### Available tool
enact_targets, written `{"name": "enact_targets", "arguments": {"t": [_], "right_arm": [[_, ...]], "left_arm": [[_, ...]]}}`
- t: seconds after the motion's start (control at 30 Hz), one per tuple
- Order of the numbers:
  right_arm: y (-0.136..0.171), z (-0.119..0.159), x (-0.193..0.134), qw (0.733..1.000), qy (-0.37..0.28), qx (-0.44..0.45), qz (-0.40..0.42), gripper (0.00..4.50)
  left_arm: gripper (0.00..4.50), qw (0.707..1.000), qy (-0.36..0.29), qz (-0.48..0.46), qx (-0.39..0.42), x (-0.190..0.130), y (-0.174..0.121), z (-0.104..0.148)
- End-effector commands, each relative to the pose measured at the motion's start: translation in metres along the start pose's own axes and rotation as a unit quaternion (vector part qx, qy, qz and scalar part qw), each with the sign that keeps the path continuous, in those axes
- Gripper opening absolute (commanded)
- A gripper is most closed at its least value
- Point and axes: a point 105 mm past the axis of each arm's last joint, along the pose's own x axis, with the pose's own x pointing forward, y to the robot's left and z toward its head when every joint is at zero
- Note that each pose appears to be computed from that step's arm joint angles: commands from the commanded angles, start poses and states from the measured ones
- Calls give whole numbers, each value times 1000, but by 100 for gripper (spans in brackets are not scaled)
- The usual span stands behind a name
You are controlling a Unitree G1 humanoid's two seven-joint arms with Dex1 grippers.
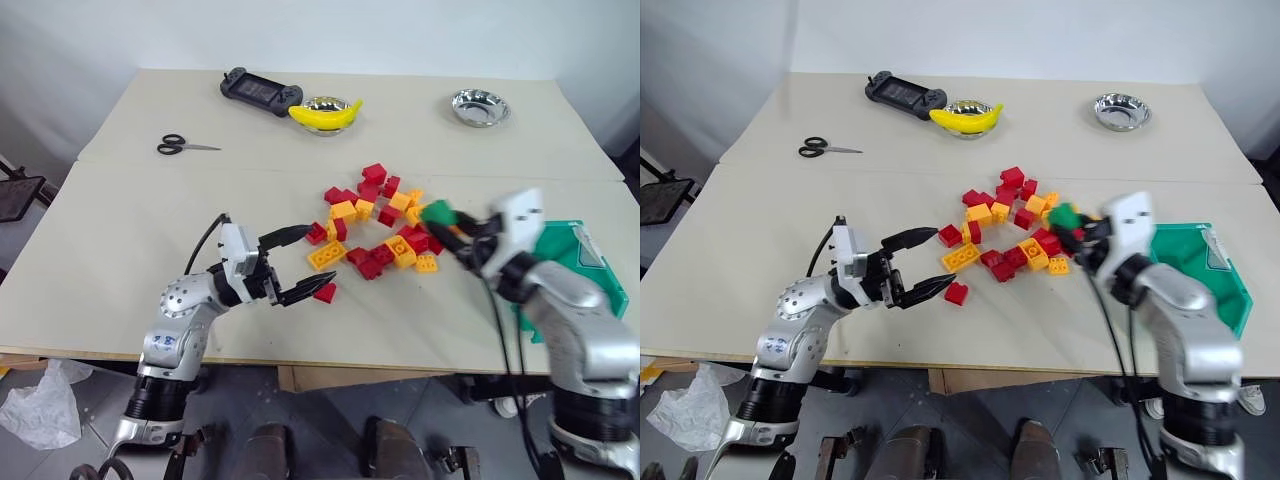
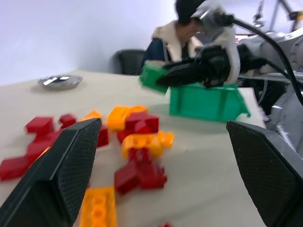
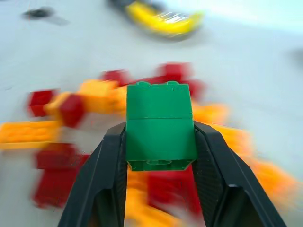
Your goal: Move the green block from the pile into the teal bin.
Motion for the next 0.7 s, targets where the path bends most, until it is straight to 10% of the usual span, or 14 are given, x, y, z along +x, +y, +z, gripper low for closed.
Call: {"name": "enact_targets", "arguments": {"t": [0.03,0.43,0.7], "right_arm": [[-45,24,-58,990,-31,-60,-124,146],[-68,-20,-113,984,61,-37,-164,146],[-75,-22,-105,986,65,-38,-149,409]], "left_arm": [[450,998,-8,-56,3,13,-11,-3],[450,990,-16,-141,7,39,-21,-11],[450,996,26,-78,25,13,-4,-20]]}}
